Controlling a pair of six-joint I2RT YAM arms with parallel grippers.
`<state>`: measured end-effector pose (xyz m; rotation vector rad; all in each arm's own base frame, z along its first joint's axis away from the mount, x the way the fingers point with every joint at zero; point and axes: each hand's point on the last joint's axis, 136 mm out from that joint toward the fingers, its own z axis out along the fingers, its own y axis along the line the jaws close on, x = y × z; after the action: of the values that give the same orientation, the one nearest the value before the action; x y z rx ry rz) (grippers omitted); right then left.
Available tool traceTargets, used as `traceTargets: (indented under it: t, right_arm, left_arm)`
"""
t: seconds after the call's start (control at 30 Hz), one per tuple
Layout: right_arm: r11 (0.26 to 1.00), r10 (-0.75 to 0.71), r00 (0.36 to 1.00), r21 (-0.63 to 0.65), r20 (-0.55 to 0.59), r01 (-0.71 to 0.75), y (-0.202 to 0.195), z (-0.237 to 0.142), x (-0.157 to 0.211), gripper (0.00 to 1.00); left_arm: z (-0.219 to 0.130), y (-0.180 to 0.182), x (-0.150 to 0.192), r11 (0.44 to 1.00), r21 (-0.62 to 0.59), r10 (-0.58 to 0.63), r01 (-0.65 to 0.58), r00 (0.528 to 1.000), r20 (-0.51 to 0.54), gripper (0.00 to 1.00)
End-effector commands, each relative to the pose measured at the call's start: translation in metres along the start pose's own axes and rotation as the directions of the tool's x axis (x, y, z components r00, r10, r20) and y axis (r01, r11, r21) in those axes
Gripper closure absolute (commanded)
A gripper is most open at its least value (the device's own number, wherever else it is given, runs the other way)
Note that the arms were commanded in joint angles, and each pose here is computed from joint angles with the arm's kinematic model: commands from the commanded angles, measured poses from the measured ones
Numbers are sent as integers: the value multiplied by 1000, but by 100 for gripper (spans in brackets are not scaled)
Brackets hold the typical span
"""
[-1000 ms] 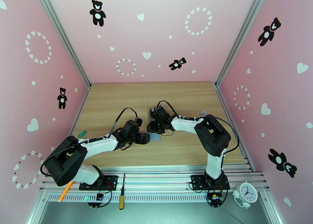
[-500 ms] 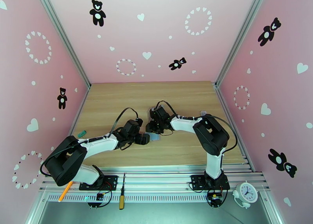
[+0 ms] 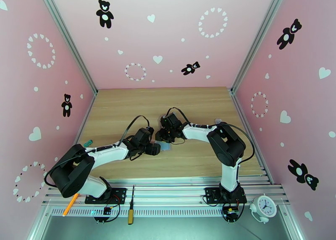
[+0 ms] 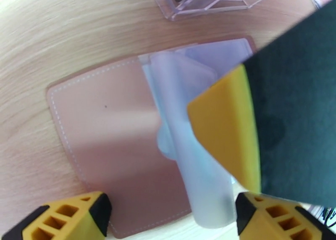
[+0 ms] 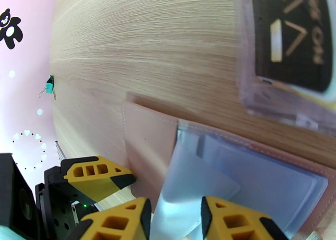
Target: Put the credit cards into the card holder
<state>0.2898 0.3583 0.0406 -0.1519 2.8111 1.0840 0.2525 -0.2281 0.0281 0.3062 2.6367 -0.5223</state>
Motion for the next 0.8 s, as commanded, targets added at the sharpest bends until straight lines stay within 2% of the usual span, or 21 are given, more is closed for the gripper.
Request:
traceTargets:
  t: [0.0,0.2,0.47,0.6,0.77]
  right_arm:
    - [999,-12,1000,-34,-3,12,12,4,-4,63]
    - [999,-16,1000,-47,4,17,17,0,-5,62]
    - [996,-53,997,-64,54,56,35,-31,-10,60]
    - [997,-58,996,-40,71,61,30,-42,-9,58]
    - [999,-53,997,2,63,53,15,-42,-6,57]
  left_arm:
    - [8,19,24,996,-87,7,-15,996,-92,18]
    - [12,23,26,994,-108,1,-13,994,-110,25]
    - [12,20,24,995,-99,1,-11,995,-103,33]
    - [10,18,19,995,-94,3,-12,996,-93,39]
    - [8,15,11,995,-96,7,-14,997,-77,55]
